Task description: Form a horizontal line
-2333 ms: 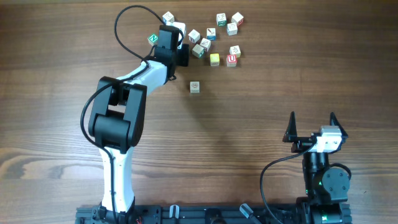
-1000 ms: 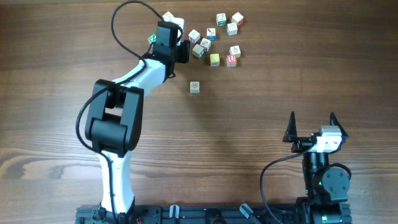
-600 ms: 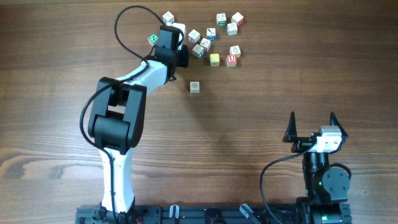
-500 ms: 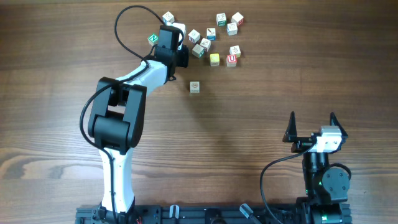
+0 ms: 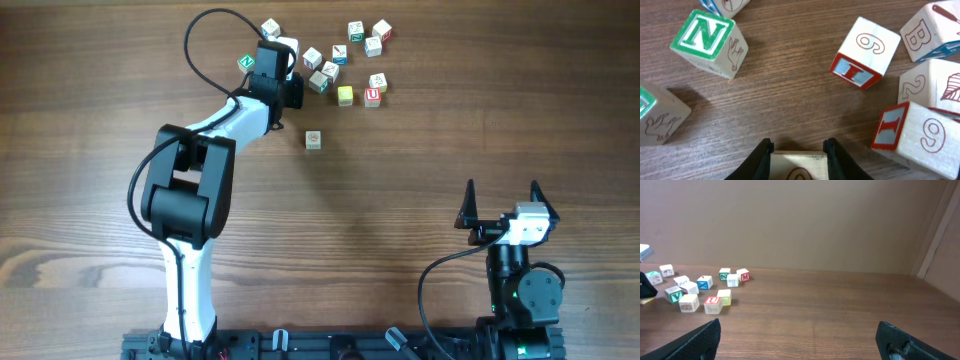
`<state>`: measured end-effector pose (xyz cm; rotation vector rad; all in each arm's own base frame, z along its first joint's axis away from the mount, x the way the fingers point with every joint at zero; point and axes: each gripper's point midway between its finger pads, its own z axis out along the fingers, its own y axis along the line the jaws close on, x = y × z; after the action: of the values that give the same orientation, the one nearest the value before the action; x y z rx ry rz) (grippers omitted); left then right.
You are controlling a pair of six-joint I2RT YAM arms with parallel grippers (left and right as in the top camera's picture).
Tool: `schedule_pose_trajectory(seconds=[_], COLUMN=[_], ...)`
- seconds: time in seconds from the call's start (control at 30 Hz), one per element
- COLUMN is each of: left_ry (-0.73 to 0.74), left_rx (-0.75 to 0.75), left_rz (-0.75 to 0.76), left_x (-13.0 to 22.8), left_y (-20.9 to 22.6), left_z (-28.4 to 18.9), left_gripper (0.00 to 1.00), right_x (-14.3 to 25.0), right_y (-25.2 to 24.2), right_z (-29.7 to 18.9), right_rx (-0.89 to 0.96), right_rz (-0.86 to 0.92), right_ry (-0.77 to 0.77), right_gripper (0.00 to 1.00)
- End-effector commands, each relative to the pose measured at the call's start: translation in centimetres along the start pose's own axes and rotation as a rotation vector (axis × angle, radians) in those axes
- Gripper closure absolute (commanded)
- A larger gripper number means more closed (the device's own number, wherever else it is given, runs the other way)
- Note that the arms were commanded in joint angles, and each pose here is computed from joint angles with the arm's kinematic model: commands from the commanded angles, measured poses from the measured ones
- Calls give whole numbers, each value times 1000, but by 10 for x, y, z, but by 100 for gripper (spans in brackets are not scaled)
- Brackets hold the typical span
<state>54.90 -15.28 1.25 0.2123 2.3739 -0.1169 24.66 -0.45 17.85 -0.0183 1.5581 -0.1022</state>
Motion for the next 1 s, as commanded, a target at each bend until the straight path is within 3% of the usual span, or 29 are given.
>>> schedule_pose_trajectory(seconds=[0.0,0.3,0.53,0.97], left_ry=[-71,-100,-121,-1], left_rx=[-10,-11,54,-15], left_rz=[-69,-107,-187,-233], left_x=[-36,-60,-75,-25], left_y=[0,-12,-52,-114], left_z=[-29,-74,-119,-138], left_gripper=[77,80,80,86], right_x=[0,0,0,0], right_y=[-3,-3,-3,-3], right_z=[0,0,0,0], right_rx=[18,18,18,18], right_rz=[-12,-12,-12,-12], right_ry=[0,0,0,0], right_gripper=[0,0,0,0])
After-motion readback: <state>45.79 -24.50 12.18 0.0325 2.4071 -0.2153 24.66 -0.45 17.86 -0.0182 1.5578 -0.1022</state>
